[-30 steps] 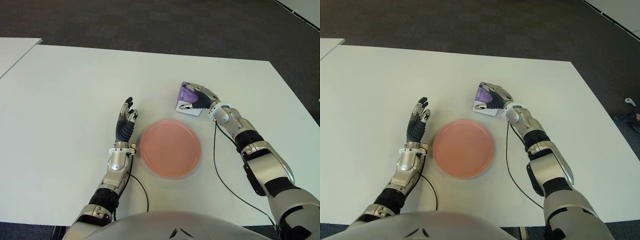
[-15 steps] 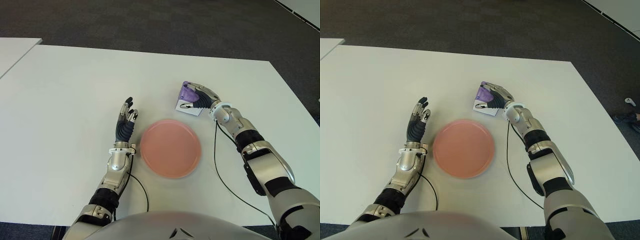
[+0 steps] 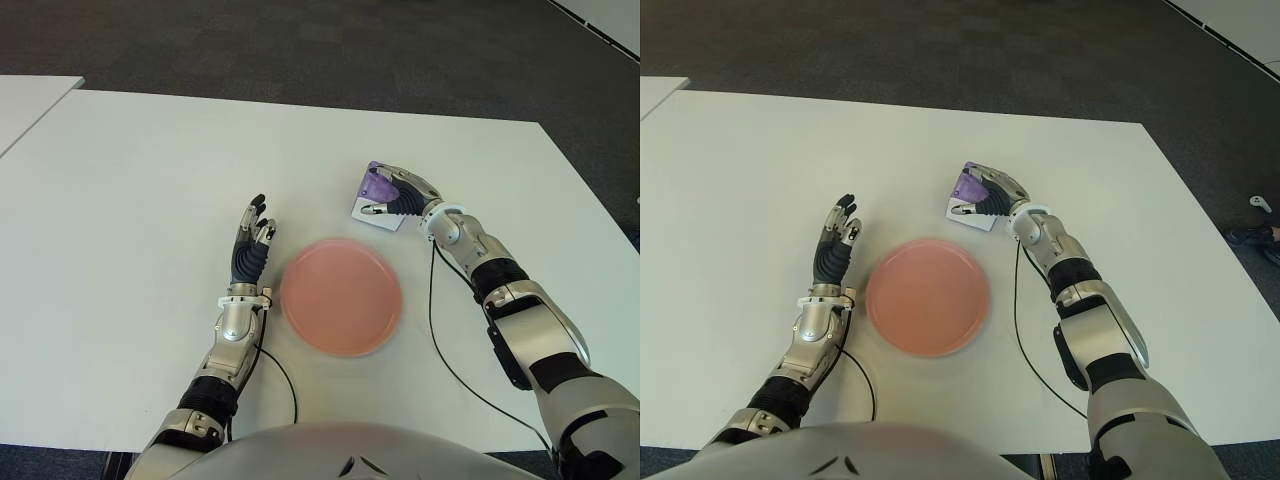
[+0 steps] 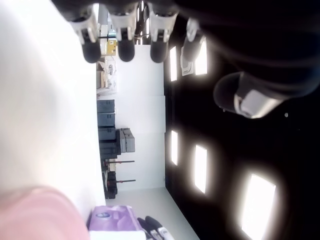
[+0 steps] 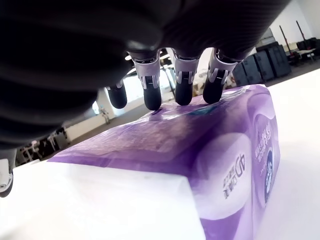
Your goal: Put the tissue paper into the plate.
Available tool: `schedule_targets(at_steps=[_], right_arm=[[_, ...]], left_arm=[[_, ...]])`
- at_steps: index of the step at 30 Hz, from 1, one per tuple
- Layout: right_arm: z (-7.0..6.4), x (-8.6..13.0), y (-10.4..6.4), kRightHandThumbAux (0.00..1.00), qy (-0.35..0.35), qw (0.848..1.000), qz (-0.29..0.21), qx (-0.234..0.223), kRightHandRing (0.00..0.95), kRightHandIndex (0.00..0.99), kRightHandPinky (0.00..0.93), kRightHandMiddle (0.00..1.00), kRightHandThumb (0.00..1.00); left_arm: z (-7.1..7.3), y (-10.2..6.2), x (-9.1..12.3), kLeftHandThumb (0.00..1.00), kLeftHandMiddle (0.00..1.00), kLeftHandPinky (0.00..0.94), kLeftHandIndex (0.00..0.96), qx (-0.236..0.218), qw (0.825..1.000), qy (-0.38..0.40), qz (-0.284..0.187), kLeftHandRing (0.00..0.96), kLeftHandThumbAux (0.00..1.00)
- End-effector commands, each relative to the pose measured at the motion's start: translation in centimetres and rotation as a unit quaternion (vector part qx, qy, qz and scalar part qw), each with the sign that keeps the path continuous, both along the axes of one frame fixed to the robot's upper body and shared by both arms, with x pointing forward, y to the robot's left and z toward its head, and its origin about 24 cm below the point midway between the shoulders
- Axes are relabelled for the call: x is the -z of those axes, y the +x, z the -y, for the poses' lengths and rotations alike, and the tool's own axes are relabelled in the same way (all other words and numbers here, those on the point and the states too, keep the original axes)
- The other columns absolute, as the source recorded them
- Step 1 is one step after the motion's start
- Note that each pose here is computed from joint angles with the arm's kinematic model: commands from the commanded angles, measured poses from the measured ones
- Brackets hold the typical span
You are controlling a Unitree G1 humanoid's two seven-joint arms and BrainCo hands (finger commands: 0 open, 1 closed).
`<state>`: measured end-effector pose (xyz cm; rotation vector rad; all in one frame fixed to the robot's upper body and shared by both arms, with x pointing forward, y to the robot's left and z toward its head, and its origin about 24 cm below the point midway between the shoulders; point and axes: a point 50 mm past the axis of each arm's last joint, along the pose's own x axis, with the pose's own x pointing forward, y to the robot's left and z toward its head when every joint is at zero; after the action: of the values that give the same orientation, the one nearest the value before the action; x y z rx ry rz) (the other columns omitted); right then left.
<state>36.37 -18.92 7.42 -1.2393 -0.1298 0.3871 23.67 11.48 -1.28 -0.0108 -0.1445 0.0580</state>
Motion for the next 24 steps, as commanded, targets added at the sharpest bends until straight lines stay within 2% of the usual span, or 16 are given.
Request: schedule_targets(at_steps=[1,24], right_arm=[[0.51,0.31,0.00,0.415,-0.010,1.000,-0.008,0.012,0.000,0.000,0.000,0.000,0.094],[0.89,0.32,0.09,0.422,-0.005,1.000,-0.006,0.018,0.000,0.000,0.000,0.000,0.106]], left_arm=[[-2.40,-5.92,6.51,0.000,0.000,0.000,0.000,-0.012,0.985,0.065,-0.159,0.000,0.386],[-2.38,-6.12,6.54,0.000,0.000,0.000,0.000,-0.003,0.985,0.059,-0.164,0.000,0.378]])
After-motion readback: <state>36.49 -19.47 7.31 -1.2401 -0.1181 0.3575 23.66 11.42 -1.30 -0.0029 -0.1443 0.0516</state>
